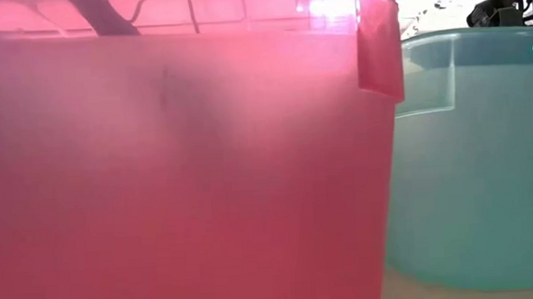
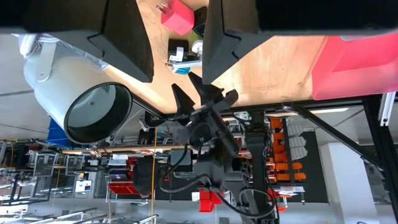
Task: Pick & Place Office items
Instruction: Put the blue charger adapter into the red bin
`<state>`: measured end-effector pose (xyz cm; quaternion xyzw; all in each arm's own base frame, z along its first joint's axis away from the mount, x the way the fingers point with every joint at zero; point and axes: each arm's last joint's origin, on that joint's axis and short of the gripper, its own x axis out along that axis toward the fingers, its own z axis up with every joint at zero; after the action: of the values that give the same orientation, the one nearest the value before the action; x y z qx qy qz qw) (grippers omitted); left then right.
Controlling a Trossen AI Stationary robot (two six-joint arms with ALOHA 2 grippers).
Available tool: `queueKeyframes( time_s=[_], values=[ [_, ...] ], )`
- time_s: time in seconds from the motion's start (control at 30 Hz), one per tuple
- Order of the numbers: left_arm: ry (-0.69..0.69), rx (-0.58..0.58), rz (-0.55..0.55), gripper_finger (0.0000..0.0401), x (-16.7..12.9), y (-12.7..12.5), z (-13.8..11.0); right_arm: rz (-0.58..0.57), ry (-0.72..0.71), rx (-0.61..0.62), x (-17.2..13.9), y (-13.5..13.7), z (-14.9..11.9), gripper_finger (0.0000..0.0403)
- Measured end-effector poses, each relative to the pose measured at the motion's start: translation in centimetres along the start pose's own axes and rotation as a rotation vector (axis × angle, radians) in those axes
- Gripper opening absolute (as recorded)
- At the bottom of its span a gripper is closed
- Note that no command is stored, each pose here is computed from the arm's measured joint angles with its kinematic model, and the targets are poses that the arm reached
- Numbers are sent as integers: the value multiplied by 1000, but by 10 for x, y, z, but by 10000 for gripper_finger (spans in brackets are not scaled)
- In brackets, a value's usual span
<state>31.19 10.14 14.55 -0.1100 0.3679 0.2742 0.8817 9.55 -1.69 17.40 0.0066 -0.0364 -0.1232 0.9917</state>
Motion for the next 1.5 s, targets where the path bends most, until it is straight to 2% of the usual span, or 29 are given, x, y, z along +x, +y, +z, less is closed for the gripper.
queueKeyframes(
  time_s=[0.37, 0.6, 0.7, 1.0, 1.17, 1.27, 1.5],
  values=[
    [7, 55, 28, 308, 23, -2, -11, 0, 0, 0, 0, 0, 0, 126],
    [3, 64, 29, 303, 21, -1, -10, 0, -1, 0, 0, 0, 0, 126],
    [3, 66, 29, 281, 21, -1, -10, 0, -1, 0, 0, 0, 0, 126],
    [17, 37, -32, 176, 21, -3, -10, 0, -1, 0, 0, 0, 0, 126],
    [22, 21, -27, 145, 26, -3, -13, 0, -1, 0, 0, 0, 0, 126],
    [26, -5, -23, 150, 29, -2, -14, 0, -1, 0, 0, 0, 0, 126],
    [39, 12, -24, 205, 30, -2, -17, -1, -4, 0, 0, 0, 0, 126]
  ],
)
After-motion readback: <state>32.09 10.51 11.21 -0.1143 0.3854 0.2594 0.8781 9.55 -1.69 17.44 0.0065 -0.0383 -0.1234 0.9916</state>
